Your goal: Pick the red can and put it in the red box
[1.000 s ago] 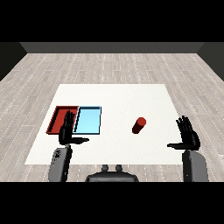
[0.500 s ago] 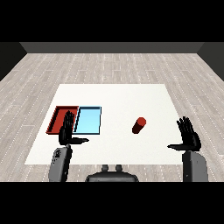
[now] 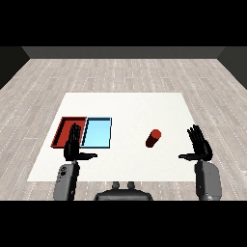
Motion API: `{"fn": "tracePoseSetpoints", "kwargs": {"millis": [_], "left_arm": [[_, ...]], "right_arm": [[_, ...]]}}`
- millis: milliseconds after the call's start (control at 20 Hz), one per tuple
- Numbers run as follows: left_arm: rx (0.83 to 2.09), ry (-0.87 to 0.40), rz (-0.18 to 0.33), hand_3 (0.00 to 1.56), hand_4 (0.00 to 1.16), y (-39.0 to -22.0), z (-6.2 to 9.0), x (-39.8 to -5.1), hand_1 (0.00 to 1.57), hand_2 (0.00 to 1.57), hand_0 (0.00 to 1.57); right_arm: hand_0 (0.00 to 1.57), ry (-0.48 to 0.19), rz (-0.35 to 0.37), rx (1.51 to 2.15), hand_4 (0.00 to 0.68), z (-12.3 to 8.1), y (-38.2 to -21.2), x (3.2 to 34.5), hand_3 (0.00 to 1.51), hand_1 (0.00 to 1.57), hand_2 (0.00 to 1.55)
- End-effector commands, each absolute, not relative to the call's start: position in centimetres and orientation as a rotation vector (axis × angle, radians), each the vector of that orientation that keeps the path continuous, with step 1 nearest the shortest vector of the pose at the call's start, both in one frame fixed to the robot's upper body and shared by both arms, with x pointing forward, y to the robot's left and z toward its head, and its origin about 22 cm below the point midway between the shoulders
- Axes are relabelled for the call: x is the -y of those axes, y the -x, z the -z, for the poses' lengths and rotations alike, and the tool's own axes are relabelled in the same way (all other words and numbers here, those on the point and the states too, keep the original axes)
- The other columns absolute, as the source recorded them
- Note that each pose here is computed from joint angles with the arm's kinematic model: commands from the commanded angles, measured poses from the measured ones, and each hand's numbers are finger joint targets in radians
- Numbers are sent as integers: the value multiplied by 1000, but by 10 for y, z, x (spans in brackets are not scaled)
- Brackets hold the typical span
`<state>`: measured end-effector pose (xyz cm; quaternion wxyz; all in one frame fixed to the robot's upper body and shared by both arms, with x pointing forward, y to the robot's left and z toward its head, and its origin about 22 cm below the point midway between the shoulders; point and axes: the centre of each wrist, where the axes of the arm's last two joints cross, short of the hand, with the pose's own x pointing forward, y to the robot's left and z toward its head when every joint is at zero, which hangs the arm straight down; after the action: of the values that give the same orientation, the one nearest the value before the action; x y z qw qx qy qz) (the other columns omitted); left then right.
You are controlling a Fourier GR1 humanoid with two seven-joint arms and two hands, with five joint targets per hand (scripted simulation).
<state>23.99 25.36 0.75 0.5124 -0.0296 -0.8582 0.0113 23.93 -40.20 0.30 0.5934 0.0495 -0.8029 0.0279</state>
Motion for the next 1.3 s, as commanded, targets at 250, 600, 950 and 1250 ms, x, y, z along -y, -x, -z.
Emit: {"fn": "tracePoseSetpoints", "kwargs": {"millis": [250,600,950,1250], "left_arm": [[2070,75,-46,0,0,-245,-6,-251,0,0,0],[2078,43,-53,0,0,-250,-17,-255,0,0,0],[2075,59,-56,0,0,-250,-15,-239,0,0,0],[2061,57,-52,0,0,-230,-6,-254,0,0,0]], "right_arm": [[0,-157,-36,1814,0,-13,-280,382,0,0,0],[0,-254,60,1768,0,9,-278,346,0,0,0],[0,-253,65,1758,0,50,-259,341,0,0,0],[0,-293,92,1707,0,49,-279,314,0,0,0]]}}
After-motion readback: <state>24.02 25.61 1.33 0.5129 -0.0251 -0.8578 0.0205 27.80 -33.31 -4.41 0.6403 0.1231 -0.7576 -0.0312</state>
